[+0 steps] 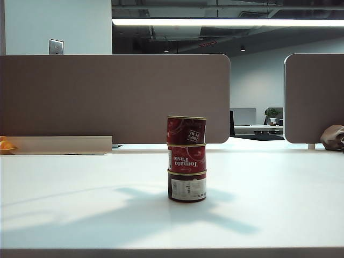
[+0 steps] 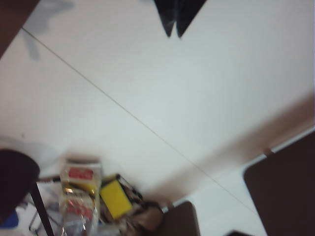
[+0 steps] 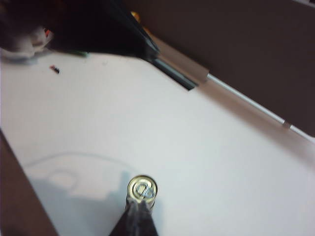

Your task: Pick up the cans one by one and stack them together.

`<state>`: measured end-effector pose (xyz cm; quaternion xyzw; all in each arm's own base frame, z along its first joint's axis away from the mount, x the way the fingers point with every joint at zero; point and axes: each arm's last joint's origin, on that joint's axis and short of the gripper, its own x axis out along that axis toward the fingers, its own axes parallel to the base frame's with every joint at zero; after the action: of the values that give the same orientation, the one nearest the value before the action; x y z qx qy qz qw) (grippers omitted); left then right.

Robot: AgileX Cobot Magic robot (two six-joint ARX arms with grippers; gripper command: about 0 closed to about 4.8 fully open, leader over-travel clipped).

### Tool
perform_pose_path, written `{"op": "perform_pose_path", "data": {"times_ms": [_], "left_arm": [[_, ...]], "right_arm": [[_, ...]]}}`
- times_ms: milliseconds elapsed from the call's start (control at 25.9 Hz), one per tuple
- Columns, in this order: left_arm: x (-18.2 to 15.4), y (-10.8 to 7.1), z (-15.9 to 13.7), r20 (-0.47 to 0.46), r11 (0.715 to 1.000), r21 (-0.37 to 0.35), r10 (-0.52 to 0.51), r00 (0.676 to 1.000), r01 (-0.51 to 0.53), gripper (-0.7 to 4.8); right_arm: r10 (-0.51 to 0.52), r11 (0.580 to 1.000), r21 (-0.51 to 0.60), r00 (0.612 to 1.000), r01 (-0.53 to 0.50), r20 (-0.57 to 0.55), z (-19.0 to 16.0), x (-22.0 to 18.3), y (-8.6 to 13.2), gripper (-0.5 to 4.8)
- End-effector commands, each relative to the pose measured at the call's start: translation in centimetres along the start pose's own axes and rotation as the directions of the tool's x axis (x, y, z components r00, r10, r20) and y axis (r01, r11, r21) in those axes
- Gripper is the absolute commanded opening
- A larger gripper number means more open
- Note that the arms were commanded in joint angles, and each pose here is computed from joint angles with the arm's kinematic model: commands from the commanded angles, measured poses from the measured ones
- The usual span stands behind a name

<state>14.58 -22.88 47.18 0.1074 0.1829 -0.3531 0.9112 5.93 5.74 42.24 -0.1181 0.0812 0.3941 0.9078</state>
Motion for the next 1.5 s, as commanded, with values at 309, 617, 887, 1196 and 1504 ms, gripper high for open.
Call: {"op": "perform_pose_path", "data": {"times_ms": [309,617,887,1196,1504], "left_arm": [[-3.1,0.5,0.6,0.118,0.988,0.152,0.02,0.993,-0.038,-0.06],[1.2,1.9,-1.3,0.14,0.985,0.148,-0.108,0.984,0.087,-0.06],[3.1,2.8,-2.6,0.118,0.991,0.129,-0.058,0.991,0.043,-0.05],[3.0,2.8,-2.6,0.12,0.99,0.13,-0.063,0.991,0.047,-0.05],[3.0,2.8,-2.6,0.12,0.99,0.13,-0.063,0.991,0.047,-0.05]], "right_arm": [[-0.043,0.999,-0.014,0.972,0.047,0.231,-3.3,4.0,0.3,-0.04],[-0.152,0.988,-0.012,0.979,0.155,0.133,-4.6,7.1,0.0,0.0],[-0.489,0.872,-0.006,0.872,0.489,-0.008,-5.3,8.6,-1.1,0.24],[-0.484,0.875,-0.023,0.874,0.483,-0.043,-5.7,8.5,-1.0,0.24],[-0.484,0.875,-0.023,0.874,0.483,-0.042,-5.7,8.5,-1.0,0.24]]}}
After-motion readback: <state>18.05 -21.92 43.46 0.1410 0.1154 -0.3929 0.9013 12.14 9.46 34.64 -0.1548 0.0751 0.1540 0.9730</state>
